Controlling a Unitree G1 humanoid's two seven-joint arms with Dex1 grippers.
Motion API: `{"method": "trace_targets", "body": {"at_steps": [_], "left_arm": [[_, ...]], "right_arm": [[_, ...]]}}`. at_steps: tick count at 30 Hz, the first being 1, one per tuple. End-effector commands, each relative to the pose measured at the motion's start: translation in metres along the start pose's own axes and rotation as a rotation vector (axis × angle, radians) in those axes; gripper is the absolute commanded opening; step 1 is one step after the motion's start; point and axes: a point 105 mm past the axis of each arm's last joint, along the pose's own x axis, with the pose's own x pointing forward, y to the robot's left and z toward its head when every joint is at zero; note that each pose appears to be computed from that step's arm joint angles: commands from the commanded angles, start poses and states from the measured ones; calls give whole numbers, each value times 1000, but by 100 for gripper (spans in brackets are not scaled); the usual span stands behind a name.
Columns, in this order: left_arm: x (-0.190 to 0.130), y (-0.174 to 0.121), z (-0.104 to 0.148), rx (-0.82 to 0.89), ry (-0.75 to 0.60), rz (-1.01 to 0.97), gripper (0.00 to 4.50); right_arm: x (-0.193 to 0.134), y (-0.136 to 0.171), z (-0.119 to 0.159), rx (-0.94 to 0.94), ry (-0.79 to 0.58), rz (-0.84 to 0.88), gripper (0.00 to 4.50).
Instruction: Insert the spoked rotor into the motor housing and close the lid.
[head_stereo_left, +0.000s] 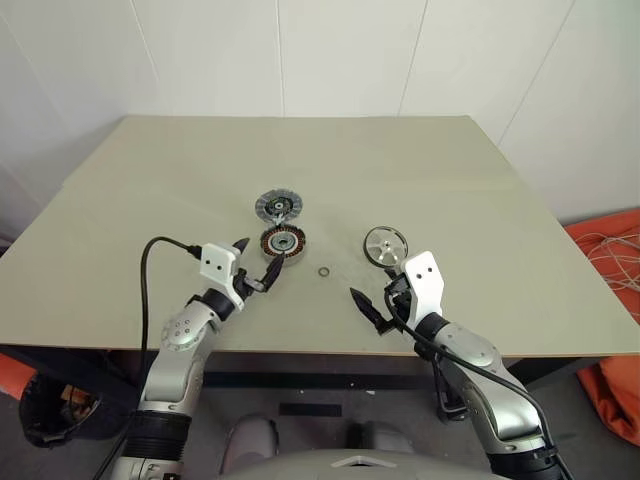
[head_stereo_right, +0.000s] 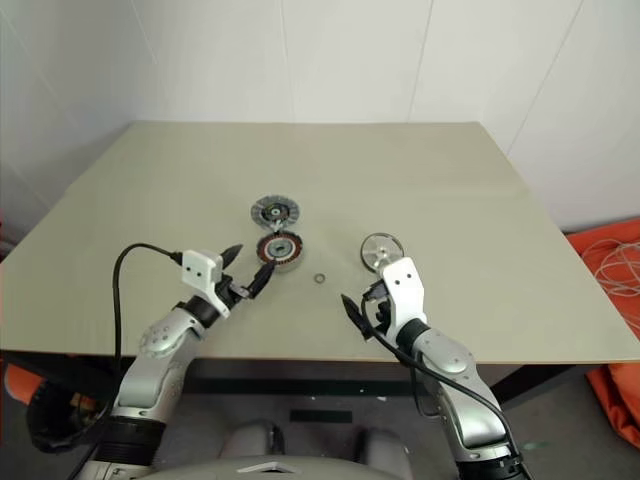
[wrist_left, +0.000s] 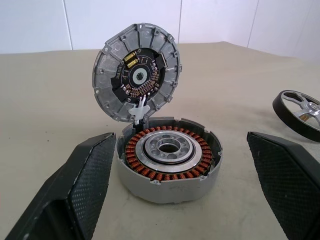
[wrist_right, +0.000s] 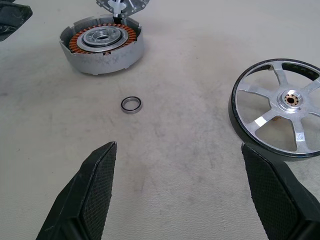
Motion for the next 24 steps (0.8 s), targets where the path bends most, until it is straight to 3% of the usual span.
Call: {"method": "trace_targets", "body": {"at_steps": [1, 15, 24], "left_arm": [[0, 2, 12, 12, -42, -1, 448], [0, 3, 11, 12, -38, -17, 448], [-2, -1, 8, 7, -26, -50, 448]], "right_arm": [[-1, 1, 16, -15, -60, 8, 450], [2, 1, 17, -29, -53, 17, 450], [32, 17, 20, -126, -10, 184, 450]]}}
